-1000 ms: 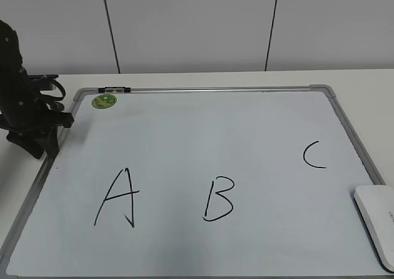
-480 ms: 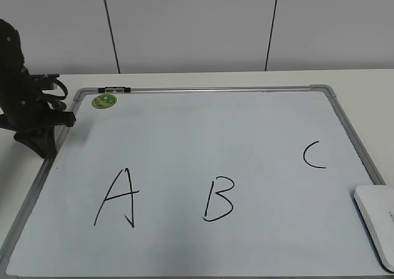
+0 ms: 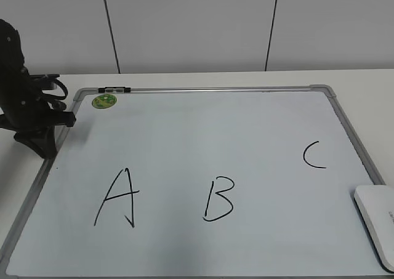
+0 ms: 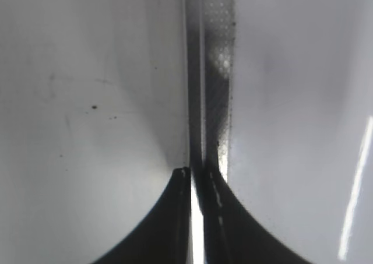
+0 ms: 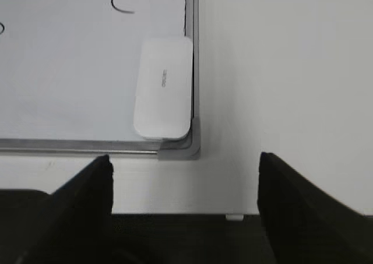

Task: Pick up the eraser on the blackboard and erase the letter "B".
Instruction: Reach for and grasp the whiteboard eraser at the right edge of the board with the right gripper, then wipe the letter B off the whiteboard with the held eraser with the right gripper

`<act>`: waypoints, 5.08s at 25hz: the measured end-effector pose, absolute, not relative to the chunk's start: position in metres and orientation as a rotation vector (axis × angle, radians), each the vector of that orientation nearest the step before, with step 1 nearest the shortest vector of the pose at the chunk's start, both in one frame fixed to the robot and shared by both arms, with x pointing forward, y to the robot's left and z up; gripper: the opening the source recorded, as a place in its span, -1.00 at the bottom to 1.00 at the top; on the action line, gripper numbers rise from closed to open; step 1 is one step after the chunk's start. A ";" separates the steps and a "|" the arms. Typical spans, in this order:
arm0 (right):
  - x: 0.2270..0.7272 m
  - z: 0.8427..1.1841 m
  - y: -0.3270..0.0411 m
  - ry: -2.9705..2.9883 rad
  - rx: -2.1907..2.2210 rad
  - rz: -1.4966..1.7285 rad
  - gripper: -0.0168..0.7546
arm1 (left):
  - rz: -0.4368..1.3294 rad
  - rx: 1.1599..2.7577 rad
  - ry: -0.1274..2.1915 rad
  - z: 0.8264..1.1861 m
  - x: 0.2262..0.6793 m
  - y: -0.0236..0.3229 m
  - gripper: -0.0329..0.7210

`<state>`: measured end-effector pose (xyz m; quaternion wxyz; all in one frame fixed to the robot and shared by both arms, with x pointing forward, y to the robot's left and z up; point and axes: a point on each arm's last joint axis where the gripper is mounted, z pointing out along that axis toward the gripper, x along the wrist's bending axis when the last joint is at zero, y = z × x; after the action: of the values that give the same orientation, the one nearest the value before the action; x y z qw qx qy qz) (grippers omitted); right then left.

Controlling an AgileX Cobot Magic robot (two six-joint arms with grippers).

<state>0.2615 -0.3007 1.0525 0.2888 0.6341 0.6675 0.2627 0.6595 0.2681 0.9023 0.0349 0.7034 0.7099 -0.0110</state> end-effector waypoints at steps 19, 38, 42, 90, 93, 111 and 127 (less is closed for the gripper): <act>0.362 1.046 -0.283 2.137 2.121 0.486 0.81 | -0.034 2.162 2.182 0.902 0.660 0.268 -0.86; 0.460 0.978 -0.283 2.213 2.159 0.225 0.80 | -0.034 2.162 2.182 0.902 0.660 0.268 -0.85; 0.468 0.966 -0.285 2.203 2.180 0.155 0.80 | -0.034 2.162 2.182 0.902 0.660 0.268 -0.85; 0.521 0.958 -0.264 2.258 2.283 0.060 0.39 | -0.045 2.152 2.184 0.903 0.660 0.267 -0.83; 0.534 0.969 -0.240 2.348 2.194 0.061 0.39 | -0.045 2.152 2.184 0.903 0.660 0.267 -0.83; 0.584 0.945 -0.102 2.640 1.816 -0.064 0.39 | -0.047 2.150 2.185 0.903 0.660 0.267 -0.82; 0.593 0.927 -0.089 2.618 1.812 -0.032 0.39 | -0.056 2.145 2.185 0.902 0.660 0.267 -0.82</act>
<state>0.5932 -0.0892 0.9270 -0.0211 0.5690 0.8220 -0.0101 0.6596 0.2666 0.9022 0.0396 0.6999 0.7129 -0.0183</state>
